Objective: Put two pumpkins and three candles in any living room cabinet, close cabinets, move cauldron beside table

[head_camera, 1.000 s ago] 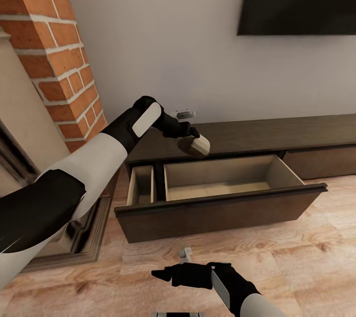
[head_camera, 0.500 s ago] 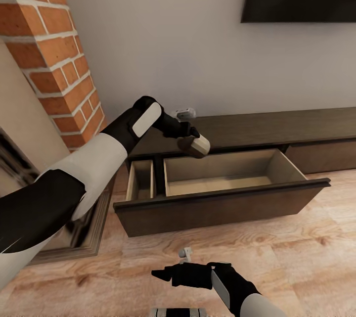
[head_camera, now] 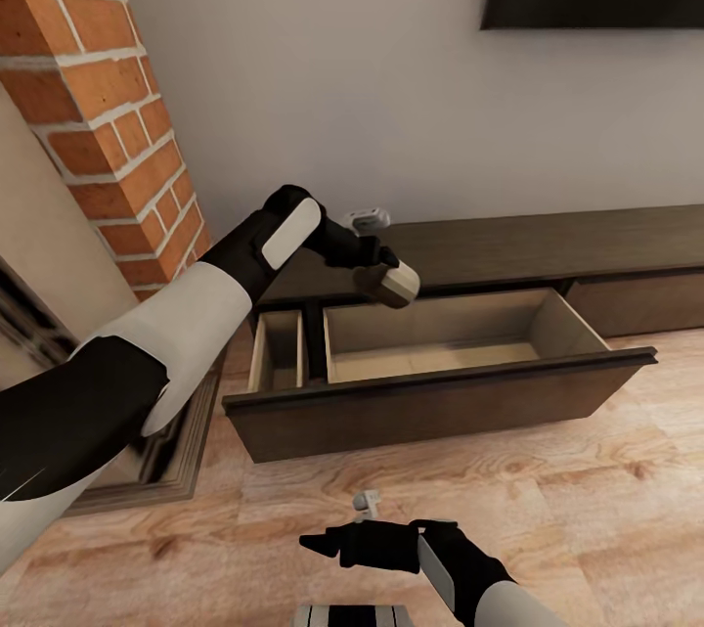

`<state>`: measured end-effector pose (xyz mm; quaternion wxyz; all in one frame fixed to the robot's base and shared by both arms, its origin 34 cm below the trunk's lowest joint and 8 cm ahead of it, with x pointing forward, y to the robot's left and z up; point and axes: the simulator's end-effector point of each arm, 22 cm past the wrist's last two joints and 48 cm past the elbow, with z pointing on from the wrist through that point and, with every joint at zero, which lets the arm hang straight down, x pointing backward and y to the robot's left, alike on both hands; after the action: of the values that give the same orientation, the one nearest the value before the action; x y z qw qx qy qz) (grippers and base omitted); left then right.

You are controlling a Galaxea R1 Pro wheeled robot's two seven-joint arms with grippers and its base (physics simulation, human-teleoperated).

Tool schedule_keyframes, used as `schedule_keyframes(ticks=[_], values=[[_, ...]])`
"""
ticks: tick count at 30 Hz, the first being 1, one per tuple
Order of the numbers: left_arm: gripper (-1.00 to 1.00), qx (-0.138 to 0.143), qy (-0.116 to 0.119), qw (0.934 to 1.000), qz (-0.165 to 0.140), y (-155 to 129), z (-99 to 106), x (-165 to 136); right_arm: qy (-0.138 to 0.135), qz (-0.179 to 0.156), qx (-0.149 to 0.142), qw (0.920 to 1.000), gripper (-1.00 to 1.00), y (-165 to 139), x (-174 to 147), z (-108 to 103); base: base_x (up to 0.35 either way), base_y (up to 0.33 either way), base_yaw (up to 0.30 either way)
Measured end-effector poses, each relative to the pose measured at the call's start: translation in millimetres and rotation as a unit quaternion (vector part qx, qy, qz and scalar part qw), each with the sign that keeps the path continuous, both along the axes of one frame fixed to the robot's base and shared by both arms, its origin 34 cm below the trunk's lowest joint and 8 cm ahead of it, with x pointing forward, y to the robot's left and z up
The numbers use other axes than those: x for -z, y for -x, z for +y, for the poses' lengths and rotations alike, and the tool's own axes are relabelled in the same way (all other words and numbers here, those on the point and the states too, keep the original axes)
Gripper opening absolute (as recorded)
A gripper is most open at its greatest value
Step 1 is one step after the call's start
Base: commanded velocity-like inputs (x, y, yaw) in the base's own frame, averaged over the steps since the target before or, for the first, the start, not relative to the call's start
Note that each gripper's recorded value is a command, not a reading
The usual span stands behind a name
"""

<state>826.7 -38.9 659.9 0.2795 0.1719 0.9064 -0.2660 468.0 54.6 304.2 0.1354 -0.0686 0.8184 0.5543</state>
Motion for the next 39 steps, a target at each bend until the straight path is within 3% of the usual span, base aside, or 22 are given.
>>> schedule_keyframes(ticks=[8,13,17,22,33,39], values=[[-1.00,0.001,0.000,1.0000,-0.003,0,-1,-1,0.000,-0.008,0.002,1.0000,1.00,0,1,0,0.000,-0.014,0.064],[-1.00,0.006,-0.013,0.9999,-0.006,1,-1,4,0.001,-0.020,0.006,0.9998,1.00,-3,0,0,0.000,-0.166,0.002],[-1.00,0.008,-0.017,0.9998,-0.007,2,-2,5,-0.011,-0.017,0.029,0.9994,1.00,-12,-4,-1,0.000,-0.024,0.000],[-1.00,0.007,-0.018,0.9998,-0.007,2,-1,5,0.004,-0.022,0.038,0.9990,1.00,-16,1,-4,0.098,-0.101,0.000],[-1.00,0.008,-0.021,0.9997,-0.007,2,-1,6,0.006,-0.024,0.040,0.9989,1.00,-17,3,-4,0.135,-0.149,0.000],[-1.00,0.018,-0.042,0.9989,-0.010,6,-2,15,0.022,-0.021,0.045,0.9985,1.00,-16,11,-7,0.003,-0.004,0.000]])
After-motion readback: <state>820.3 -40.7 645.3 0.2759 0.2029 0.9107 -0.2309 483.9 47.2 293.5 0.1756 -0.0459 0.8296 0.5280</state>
